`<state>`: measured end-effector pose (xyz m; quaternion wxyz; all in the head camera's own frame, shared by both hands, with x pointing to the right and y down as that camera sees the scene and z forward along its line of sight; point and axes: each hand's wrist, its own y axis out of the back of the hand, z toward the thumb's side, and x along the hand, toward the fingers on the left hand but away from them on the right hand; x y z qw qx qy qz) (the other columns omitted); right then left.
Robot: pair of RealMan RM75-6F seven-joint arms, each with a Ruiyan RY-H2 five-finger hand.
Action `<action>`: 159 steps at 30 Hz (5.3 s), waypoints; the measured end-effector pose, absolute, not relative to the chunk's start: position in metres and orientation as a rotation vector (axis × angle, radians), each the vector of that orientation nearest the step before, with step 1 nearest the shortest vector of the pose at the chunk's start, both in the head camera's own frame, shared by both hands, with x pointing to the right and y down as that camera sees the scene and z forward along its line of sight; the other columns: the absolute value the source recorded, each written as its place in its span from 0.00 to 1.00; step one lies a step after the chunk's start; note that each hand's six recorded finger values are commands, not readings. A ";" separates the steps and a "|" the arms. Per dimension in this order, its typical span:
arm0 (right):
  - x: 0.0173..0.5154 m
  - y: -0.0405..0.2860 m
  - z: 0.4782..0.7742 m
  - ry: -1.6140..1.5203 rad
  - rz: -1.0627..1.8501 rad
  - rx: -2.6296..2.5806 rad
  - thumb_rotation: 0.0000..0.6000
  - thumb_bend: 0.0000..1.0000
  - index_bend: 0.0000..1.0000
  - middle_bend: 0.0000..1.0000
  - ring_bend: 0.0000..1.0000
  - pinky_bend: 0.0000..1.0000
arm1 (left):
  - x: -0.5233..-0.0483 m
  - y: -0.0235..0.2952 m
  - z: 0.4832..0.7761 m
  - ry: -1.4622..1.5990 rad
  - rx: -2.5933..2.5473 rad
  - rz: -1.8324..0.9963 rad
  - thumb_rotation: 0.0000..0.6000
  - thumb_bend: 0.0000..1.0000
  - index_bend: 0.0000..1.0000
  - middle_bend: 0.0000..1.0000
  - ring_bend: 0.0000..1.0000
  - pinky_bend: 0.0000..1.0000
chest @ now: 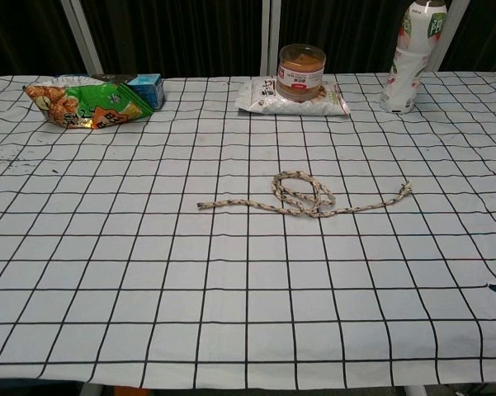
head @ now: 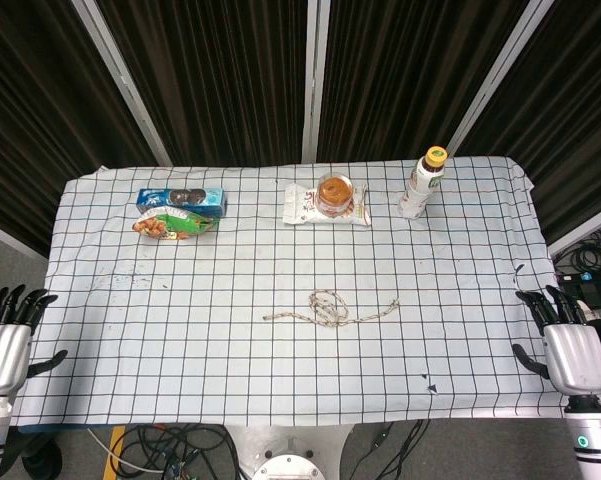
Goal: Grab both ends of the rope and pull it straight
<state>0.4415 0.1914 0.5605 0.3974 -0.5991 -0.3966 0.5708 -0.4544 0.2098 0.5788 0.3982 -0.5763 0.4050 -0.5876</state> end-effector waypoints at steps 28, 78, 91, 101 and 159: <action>0.290 0.118 0.646 -0.503 1.178 -1.825 1.00 0.23 0.38 0.14 0.00 0.00 | -0.456 0.209 0.583 1.043 -1.475 -1.487 1.00 0.05 0.20 0.15 0.06 0.04; 0.253 0.136 0.737 -0.441 1.300 -1.832 1.00 0.34 0.52 0.18 0.00 0.00 | -0.464 0.210 0.603 1.030 -1.524 -1.532 1.00 0.05 0.20 0.15 0.06 0.04; 0.251 0.135 0.736 -0.447 1.300 -1.823 1.00 0.39 0.58 0.19 0.00 0.00 | -0.461 0.206 0.606 1.022 -1.549 -1.509 1.00 0.05 0.21 0.15 0.06 0.04; 0.245 0.128 0.726 -0.492 1.288 -1.840 1.00 0.43 0.62 0.20 0.00 0.00 | -0.401 0.165 0.610 0.959 -1.756 -1.240 1.00 0.06 0.27 0.18 0.06 0.04; 0.237 0.111 0.705 -0.608 1.312 -1.902 1.00 0.48 0.65 0.21 0.00 0.00 | -0.108 0.129 0.753 0.529 -2.077 -1.162 1.00 0.31 0.52 0.14 0.00 0.00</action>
